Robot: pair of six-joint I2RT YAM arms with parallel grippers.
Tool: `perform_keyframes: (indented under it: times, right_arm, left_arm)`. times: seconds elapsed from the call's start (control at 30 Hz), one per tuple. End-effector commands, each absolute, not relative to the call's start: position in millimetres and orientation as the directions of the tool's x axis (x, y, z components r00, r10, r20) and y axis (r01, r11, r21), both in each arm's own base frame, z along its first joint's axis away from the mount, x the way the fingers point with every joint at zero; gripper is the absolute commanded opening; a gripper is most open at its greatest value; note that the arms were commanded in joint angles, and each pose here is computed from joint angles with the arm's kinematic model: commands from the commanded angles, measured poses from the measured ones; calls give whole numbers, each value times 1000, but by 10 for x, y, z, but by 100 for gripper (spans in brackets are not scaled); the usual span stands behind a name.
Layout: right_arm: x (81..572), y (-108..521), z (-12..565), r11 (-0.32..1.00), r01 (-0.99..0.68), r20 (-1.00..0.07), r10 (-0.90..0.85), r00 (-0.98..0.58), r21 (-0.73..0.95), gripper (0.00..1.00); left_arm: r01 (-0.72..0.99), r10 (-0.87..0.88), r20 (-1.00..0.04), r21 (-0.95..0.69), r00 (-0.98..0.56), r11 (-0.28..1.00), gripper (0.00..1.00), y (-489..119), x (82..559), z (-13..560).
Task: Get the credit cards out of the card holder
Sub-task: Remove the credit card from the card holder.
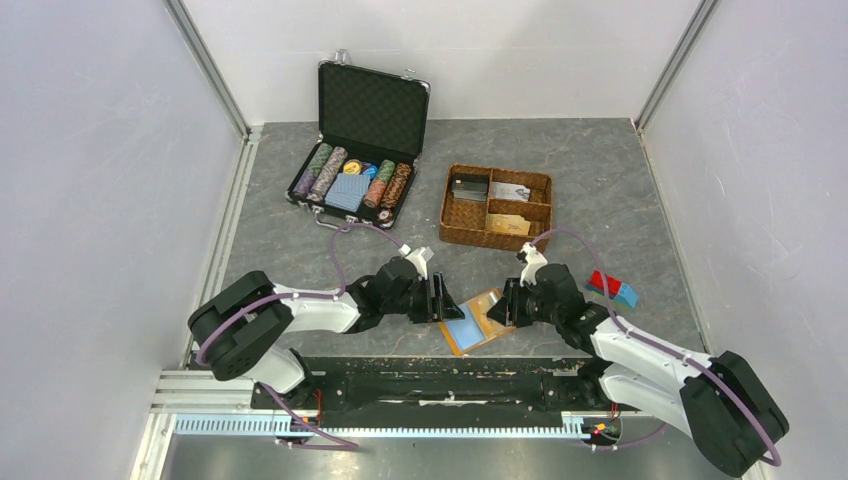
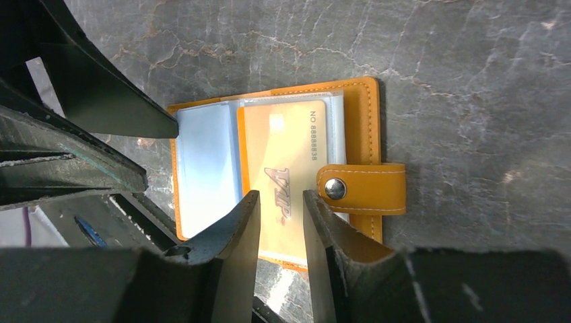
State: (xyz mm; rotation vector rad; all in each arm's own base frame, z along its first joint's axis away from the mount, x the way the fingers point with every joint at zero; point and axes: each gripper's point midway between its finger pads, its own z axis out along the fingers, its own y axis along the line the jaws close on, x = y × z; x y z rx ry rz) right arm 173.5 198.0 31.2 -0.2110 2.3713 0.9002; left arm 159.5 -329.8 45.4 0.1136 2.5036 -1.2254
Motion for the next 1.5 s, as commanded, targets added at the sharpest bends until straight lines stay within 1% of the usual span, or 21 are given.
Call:
perform_keyframes:
  times: [0.0,0.27,0.37,0.57,0.77,0.97,1.07,1.13,1.23,1.37,1.47]
  right_arm:
    - [1953,1942,538,798,-360,-650,52,-759,483,33]
    - [1987,1806,425,847,-349,-656,-1,-755,400,33]
    - [1945,1771,310,856,-341,-637,-18,-771,389,33]
    - [1759,1749,115,846,-317,-584,-9,-812,429,33]
    - [1671,1813,105,809,-303,-570,48,-820,504,32]
    - [1706,1856,182,798,-308,-579,62,-813,518,32]
    - [1847,1879,378,803,-341,-630,54,-774,488,35]
    - [1965,1831,502,830,-346,-668,43,-743,438,36]
    - [2061,1722,548,872,-341,-691,-3,-723,352,37]
    - [2076,1635,483,894,-336,-688,-44,-724,296,37]
    - [2026,1627,395,892,-340,-672,-57,-738,298,37]
  left_arm:
    - [250,-119,-381,-781,-917,573,66,-3431,1692,704]
    - [255,-155,-397,-795,-904,550,63,-3441,1725,890]
    - [257,-160,-401,-797,-902,546,63,-3467,1744,924]
    - [263,-156,-404,-798,-902,543,62,-3543,1758,948]
    - [270,-163,-419,-790,-893,551,62,-3571,1776,936]
    - [292,-130,-421,-790,-898,539,61,-3711,1782,880]
    - [285,-133,-411,-798,-902,531,61,-3737,1778,816]
    - [281,-132,-407,-798,-904,532,60,-3736,1773,765]
    - [275,-129,-403,-792,-906,545,60,-3716,1767,679]
    - [265,-119,-397,-778,-910,570,59,-3667,1753,543]
    - [259,-119,-392,-778,-912,573,59,-3652,1739,503]
